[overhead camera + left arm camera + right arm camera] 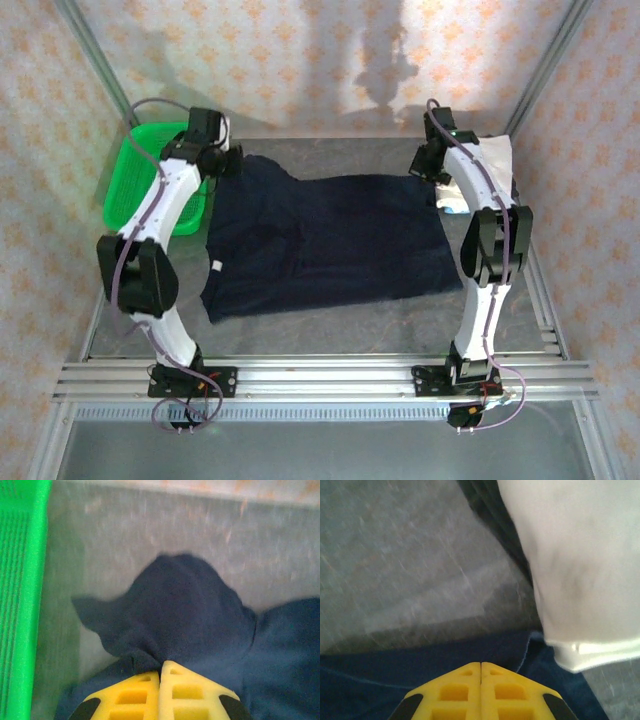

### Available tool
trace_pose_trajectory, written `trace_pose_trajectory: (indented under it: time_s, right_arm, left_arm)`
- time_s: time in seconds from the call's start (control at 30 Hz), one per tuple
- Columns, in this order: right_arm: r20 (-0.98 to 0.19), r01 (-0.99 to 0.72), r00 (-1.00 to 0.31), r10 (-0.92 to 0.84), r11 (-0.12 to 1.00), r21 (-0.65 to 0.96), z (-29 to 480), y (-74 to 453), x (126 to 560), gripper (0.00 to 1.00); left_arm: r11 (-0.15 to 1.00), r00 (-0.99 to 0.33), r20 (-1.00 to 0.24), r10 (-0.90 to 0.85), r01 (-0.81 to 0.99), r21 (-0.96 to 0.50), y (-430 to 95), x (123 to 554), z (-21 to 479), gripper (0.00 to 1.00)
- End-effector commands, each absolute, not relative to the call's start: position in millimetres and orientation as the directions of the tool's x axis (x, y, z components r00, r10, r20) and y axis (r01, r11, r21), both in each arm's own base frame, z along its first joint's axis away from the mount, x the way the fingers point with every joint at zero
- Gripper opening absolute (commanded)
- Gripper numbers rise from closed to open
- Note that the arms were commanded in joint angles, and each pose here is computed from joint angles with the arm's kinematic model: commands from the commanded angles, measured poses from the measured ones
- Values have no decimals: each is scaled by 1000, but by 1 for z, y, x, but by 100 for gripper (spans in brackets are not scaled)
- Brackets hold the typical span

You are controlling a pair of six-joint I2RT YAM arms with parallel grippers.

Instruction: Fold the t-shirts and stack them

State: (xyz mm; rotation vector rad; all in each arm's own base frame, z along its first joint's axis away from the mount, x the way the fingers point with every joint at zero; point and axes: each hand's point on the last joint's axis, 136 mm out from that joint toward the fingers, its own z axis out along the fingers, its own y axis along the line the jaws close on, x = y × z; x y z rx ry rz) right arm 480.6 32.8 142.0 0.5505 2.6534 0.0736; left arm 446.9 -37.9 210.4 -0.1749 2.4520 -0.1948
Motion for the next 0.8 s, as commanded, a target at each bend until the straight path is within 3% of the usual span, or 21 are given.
trace_pose_trajectory:
  time_s: [0.0,0.13,0.53,0.77]
  right_arm:
    - [-395,406,-805,443,896,178,152,6,456,0]
    - [-363,465,-781,508,861,204,140,-21,448,0]
    - [-253,488,-819,514,858,161,85,-21,406,0]
    - [-221,502,-831,510,860,97,68,-28,388,0]
  left_arm:
    - [975,-719,-664,-205,-93,-201,-30,387,221,0]
    - [968,-708,-661,-248,-204,-145,-8,343,182,0]
    - [942,-768,-547,-332,-244,-229,-41,275,105,0]
    - [926,-771,-513,-378,-308,-220,-32,242,77,0]
